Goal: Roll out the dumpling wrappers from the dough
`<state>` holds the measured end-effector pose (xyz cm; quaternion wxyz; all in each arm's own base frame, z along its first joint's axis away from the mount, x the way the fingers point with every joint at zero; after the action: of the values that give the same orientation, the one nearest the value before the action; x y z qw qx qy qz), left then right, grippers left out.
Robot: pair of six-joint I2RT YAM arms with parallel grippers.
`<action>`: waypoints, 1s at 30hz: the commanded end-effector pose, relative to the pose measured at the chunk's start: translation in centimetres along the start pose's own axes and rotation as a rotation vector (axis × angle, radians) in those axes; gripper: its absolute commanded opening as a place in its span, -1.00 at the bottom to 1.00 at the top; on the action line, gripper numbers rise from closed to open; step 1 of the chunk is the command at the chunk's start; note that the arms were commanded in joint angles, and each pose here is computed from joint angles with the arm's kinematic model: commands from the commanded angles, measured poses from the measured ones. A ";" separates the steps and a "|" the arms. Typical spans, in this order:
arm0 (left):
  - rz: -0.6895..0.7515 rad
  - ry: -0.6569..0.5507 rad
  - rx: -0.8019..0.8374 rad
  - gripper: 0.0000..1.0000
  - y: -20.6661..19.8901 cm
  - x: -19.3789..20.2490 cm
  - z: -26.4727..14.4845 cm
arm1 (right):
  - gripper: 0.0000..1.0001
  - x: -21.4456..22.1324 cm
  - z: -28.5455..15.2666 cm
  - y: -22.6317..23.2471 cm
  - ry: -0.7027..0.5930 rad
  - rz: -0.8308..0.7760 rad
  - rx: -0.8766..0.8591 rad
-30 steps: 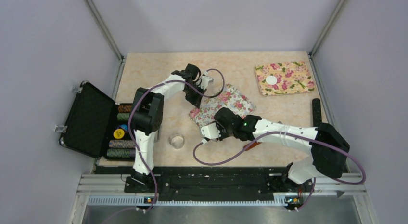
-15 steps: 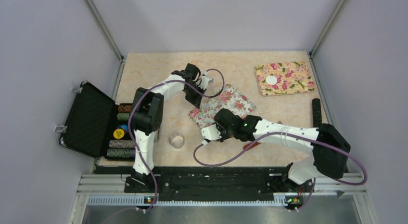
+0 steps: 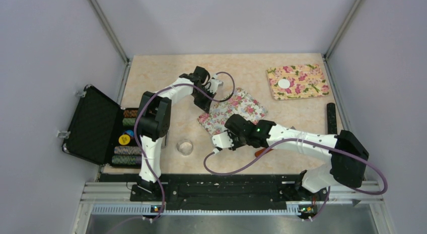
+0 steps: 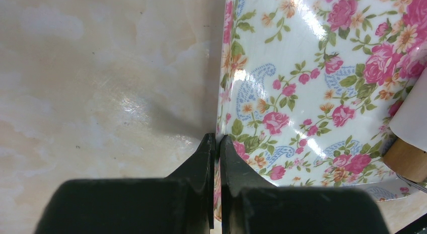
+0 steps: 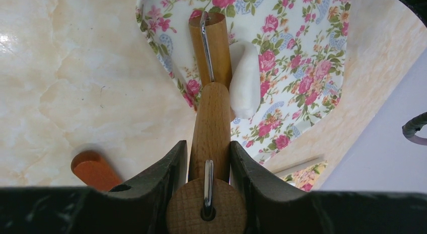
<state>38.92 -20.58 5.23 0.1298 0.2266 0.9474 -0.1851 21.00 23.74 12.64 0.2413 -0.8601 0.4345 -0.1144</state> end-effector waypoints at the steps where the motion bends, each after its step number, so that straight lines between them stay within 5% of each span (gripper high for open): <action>1: -0.014 0.017 -0.032 -1.00 0.8 0.2 1.1 | -1.00 0.3 0.2 7.6 -0.004 -0.012 -0.343; 30: -0.014 0.016 -0.031 -1.00 0.7 0.2 1.0 | -1.00 1.6 -1.3 -4.3 0.129 -0.060 0.131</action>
<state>38.91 -20.59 5.23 0.1295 0.2250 0.9478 -0.1853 22.60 23.21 13.88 0.2263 -0.8645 0.4148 -0.1716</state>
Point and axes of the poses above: each gripper's point midway between its finger pads, its own z axis out along the fingers, its own y axis along the line the jaws close on, x = y × z, the point moved 3 cm from there along -z, back along the fingers, and after that the axes turned 15 degrees about -z, right-handed, at the moved point
